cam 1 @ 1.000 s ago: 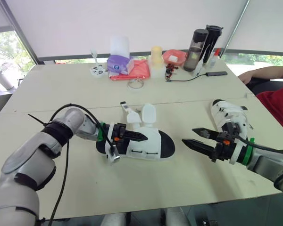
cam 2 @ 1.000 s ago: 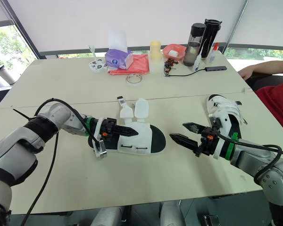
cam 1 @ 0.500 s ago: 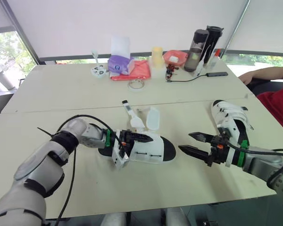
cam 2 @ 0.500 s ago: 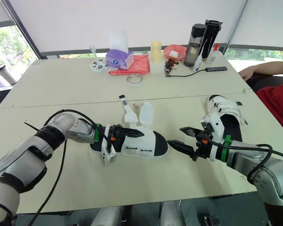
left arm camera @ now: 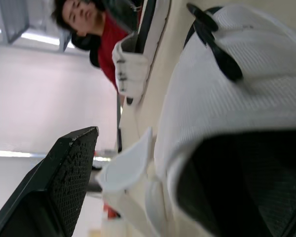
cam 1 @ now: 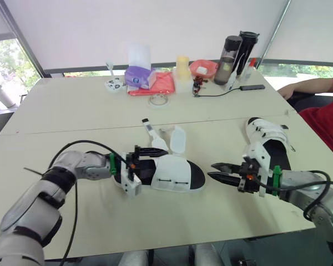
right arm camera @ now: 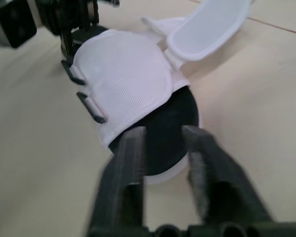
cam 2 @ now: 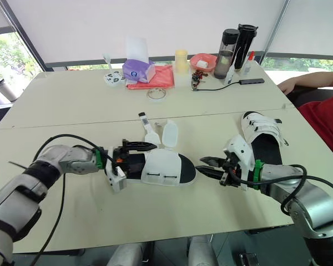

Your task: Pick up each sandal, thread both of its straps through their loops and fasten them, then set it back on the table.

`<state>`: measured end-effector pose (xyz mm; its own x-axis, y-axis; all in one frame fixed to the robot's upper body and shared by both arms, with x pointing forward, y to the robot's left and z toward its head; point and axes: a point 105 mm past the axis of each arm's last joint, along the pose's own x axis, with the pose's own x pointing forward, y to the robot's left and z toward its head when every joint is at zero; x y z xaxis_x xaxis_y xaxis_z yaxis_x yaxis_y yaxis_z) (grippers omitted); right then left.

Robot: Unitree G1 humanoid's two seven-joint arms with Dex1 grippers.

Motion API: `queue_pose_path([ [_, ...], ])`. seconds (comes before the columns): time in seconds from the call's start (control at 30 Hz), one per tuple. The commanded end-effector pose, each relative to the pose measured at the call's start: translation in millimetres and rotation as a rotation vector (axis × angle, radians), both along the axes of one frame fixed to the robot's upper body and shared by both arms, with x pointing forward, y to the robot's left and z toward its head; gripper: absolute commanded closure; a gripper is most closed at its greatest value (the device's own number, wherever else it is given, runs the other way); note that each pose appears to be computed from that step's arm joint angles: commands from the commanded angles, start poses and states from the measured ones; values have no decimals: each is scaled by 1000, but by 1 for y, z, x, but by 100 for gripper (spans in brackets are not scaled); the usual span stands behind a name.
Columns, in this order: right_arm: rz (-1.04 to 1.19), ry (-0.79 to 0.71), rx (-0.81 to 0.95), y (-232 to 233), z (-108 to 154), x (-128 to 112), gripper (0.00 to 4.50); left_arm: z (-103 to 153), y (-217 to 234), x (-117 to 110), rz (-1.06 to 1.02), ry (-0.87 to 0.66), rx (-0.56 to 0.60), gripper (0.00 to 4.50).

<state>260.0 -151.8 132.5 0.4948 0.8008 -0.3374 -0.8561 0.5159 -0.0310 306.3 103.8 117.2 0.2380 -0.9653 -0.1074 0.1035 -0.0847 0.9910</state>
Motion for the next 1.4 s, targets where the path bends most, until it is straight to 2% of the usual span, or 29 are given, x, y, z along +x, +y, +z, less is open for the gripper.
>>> queue_pose_path([
  [0.03,50,-48,-6,8,2,2,449,7,19,5,102,-5,-40,0],
  [0.17,75,-49,-61,11,-13,6,449,9,41,15,293,141,-191,0],
  [0.3,80,-50,-87,9,-22,9,449,11,50,15,418,399,-323,0],
  [0.37,78,-46,-79,8,-24,10,449,8,55,11,483,631,-405,0],
  [0.47,76,-42,-50,10,-26,13,449,13,54,7,524,915,-535,0],
  [0.7,112,-55,-16,24,-25,17,449,27,48,8,515,1253,-708,0],
  [0.8,126,-57,-28,28,-30,20,449,29,47,14,515,1335,-763,0],
  [0.93,143,-57,-38,33,-33,21,449,23,44,16,525,1356,-736,0],
  [1.03,164,-50,-48,39,-43,27,449,7,41,16,544,1370,-704,0],
  [1.13,189,-49,3,49,-40,29,449,3,39,17,547,1374,-694,0],
  [1.23,236,-45,40,56,-39,25,449,-4,42,19,579,1361,-690,0],
  [1.4,330,-6,-44,56,-65,9,449,-14,42,16,598,1361,-684,0],
])
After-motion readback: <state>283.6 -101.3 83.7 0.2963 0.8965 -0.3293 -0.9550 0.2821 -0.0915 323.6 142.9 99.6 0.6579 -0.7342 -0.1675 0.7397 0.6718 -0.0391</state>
